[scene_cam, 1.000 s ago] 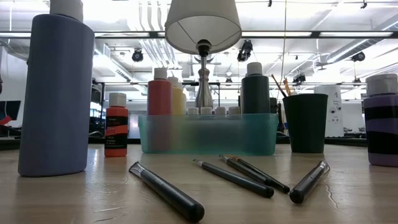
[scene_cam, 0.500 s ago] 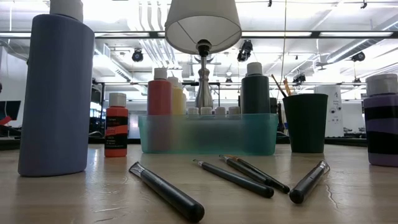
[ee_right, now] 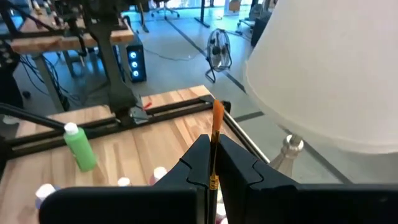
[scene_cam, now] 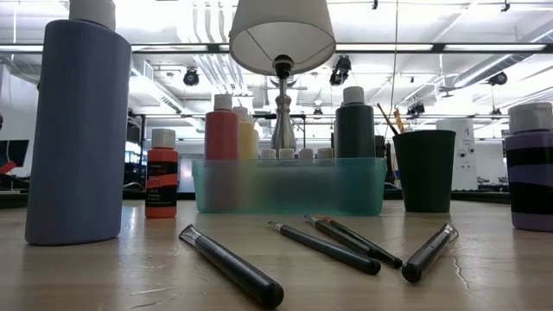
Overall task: Pick & Place Paint Supplies
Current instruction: Put the orange paint brush into the black cup
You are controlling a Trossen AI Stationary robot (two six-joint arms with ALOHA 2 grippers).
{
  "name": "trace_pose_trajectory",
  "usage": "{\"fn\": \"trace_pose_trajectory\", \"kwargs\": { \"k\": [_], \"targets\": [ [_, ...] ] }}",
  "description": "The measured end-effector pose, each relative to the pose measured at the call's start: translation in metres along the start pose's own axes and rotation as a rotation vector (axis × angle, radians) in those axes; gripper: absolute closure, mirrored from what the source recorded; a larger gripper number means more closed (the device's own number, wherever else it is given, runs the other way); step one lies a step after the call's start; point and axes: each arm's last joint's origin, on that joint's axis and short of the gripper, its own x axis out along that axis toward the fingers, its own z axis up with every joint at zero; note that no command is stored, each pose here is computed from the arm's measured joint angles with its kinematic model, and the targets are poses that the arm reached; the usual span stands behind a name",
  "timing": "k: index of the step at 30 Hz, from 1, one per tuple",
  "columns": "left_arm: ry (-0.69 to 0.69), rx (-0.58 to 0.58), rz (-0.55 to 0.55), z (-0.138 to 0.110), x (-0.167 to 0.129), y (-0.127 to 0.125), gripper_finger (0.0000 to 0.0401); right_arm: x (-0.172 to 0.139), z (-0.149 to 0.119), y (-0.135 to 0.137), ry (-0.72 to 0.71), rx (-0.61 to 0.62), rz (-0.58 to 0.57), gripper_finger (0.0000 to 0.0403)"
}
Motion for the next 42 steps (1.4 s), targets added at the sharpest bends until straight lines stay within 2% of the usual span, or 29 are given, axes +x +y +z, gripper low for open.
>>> {"fn": "trace_pose_trajectory", "kwargs": {
  "k": [5, 10, 14, 17, 22, 29, 42],
  "targets": [
    [0.016, 0.000, -0.002, -0.005, 0.004, -0.001, 0.0279, 0.005, -0.022, -0.003, 0.014, 0.015, -0.038, 0.0390],
    [0.023, 0.000, -0.003, -0.007, 0.005, -0.001, 0.0279, 0.003, -0.049, -0.011, -0.033, 0.049, -0.028, 0.0390],
    [0.022, 0.000, -0.004, -0.007, 0.005, -0.001, 0.0279, 0.002, -0.072, -0.016, -0.103, -0.020, -0.016, 0.0390],
    [0.023, -0.001, -0.004, -0.007, 0.005, -0.001, 0.0279, 0.004, -0.091, -0.021, -0.106, -0.060, -0.020, 0.0390],
    [0.026, 0.000, -0.004, -0.008, 0.006, -0.001, 0.0279, 0.005, -0.119, -0.027, -0.127, 0.025, -0.017, 0.0390],
    [0.040, 0.000, -0.006, -0.011, 0.009, -0.002, 0.0279, 0.010, -0.148, -0.030, -0.227, 0.009, -0.013, 0.0390],
    [0.076, 0.001, -0.011, -0.019, 0.014, -0.003, 0.0279, 0.024, -0.209, -0.035, -0.254, 0.021, -0.075, 0.0390]
  ]
}}
